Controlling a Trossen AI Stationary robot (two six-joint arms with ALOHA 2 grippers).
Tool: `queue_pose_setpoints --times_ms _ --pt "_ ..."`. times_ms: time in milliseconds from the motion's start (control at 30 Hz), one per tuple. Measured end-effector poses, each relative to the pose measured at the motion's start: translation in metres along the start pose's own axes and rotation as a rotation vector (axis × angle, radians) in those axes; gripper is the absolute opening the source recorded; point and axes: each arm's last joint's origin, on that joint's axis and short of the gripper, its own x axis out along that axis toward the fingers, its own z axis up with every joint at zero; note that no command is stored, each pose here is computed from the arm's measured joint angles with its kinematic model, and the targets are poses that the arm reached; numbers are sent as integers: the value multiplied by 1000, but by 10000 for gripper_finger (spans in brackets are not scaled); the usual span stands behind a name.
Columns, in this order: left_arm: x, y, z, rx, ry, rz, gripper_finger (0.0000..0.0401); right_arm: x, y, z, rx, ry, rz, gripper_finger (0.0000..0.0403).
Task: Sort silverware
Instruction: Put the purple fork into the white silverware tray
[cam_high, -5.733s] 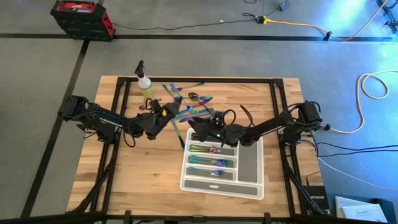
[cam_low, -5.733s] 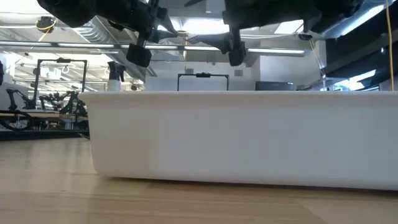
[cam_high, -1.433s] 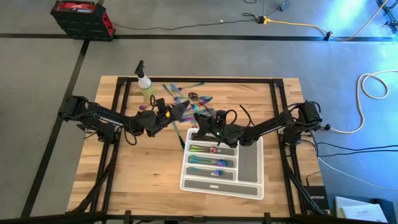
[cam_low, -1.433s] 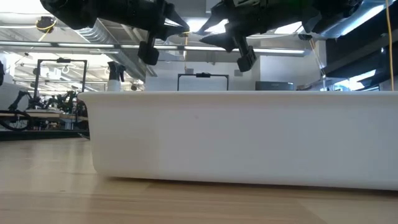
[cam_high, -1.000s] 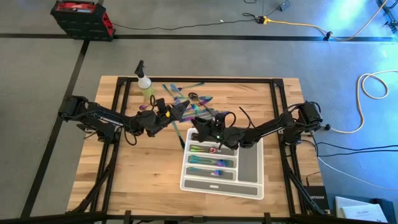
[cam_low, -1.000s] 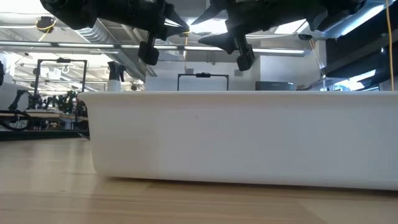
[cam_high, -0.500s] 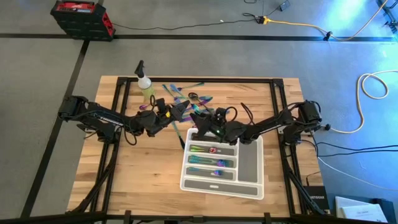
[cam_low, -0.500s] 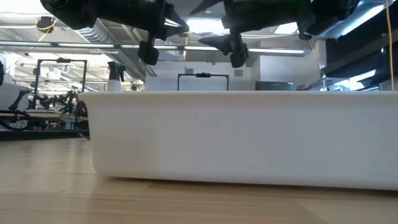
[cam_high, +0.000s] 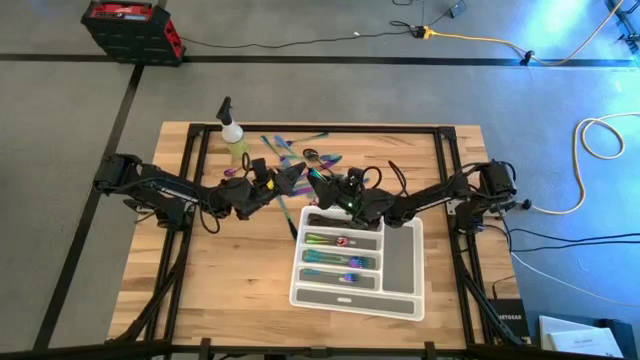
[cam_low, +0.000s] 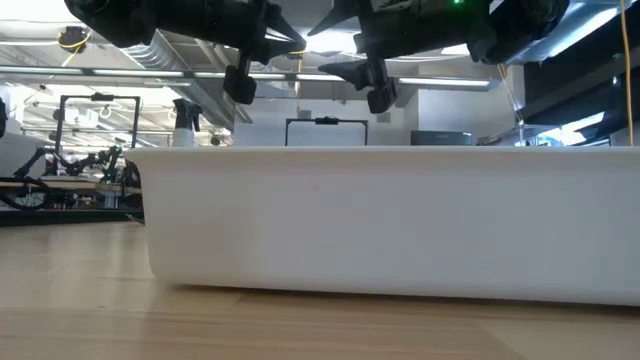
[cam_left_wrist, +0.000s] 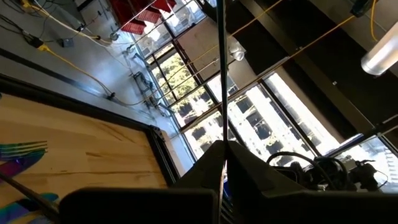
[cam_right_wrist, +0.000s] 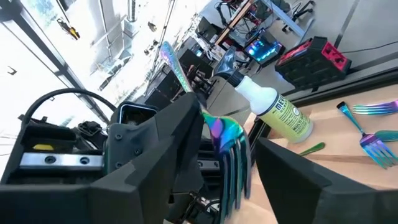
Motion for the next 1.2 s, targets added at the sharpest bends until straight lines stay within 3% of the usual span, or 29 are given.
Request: queue_pose_setpoints --times_ms 433,767,1200 --pt "-2 -1 -2 24 12 -7 1 0 0 1 7 -12 -1 115" --pt "-2 -2 -2 41 9 -6 1 0 1 1 -31 -26 -6 8" --pt "-3 1 -4 107 28 19 2 0 0 1 -58 -29 -17 3"
